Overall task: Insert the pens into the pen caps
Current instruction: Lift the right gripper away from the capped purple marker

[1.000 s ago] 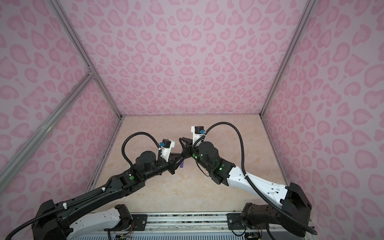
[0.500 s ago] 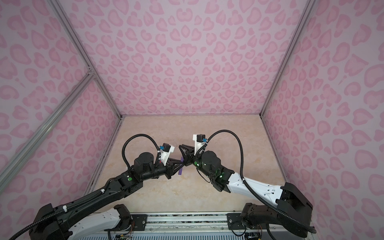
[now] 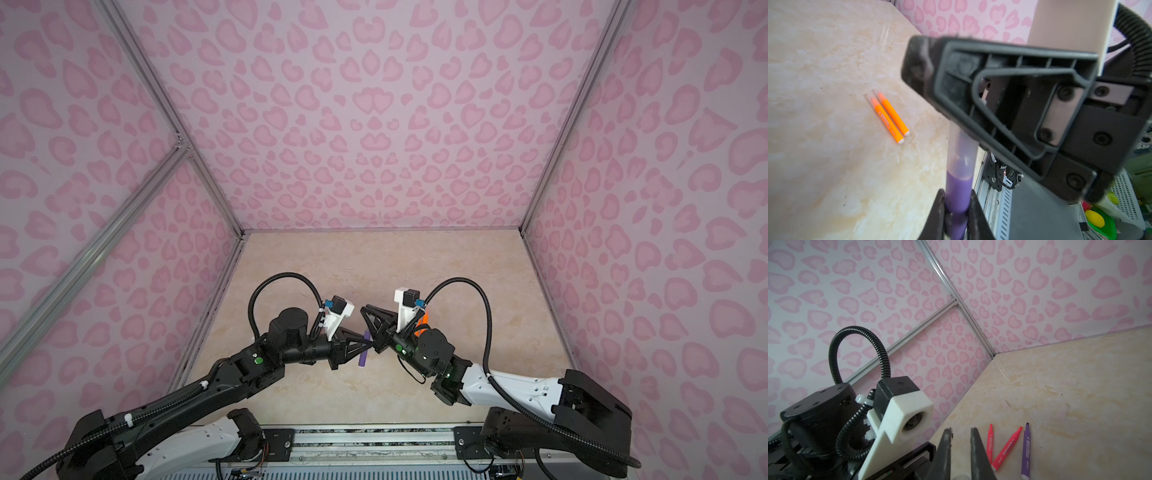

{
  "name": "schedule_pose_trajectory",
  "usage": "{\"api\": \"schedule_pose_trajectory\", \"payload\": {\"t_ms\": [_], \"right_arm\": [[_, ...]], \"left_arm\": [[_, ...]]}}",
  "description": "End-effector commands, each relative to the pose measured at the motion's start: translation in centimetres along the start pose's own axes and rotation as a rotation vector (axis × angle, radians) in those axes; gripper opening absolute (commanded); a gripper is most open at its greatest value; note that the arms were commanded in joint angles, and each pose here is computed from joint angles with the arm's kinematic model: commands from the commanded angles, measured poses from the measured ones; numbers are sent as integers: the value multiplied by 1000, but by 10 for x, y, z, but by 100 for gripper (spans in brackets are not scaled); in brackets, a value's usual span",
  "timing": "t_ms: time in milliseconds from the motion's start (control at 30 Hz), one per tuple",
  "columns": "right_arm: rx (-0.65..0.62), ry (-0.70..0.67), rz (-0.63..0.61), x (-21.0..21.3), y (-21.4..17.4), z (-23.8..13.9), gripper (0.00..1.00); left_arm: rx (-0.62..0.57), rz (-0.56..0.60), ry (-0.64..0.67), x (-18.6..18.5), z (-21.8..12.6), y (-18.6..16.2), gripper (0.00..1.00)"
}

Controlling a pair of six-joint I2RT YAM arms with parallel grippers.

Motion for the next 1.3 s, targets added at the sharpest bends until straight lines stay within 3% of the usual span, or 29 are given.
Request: {"api": "schedule_pose_trajectory", "payload": {"t_ms": [0, 133, 333, 600, 633, 767, 833, 1000, 1267], "right_arm": [[270, -48, -7, -10, -42, -14, 0], [278, -68, 2, -10, -50, -18, 0], [304, 47, -22, 0, -61, -16, 0], [324, -64, -32, 0, -59, -4, 0], [310, -108, -45, -1, -54, -2, 4], [176, -329, -69, -5, -22, -1, 49], [106, -449, -56, -13, -1, -3, 61], [-39, -603, 6, -35, 37, -22, 77], [-215, -719, -25, -56, 58, -73, 79]], "left_arm": [[-393, 23, 178, 2, -15, 47, 4], [-394, 23, 180, 1, -16, 47, 4], [-397, 21, 171, 1, -17, 48, 4], [-386, 23, 237, 6, -17, 50, 4], [-376, 19, 254, 7, -16, 50, 4], [-335, -9, 319, 16, -6, 50, 4], [-313, -29, 351, 22, -1, 49, 4], [-207, -96, 466, 41, 18, 45, 4], [15, -227, 496, 73, 71, 30, 4]]}}
Point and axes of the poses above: each gripper's point midway between its finger pads, its own z axis out along the fingers, its own x axis along the line the jaws close on, y = z × x, the point moved 10 cm from there along -z, back along the fingers, and after that the axes turned 1 degree about -z, right-handed, at the moved point
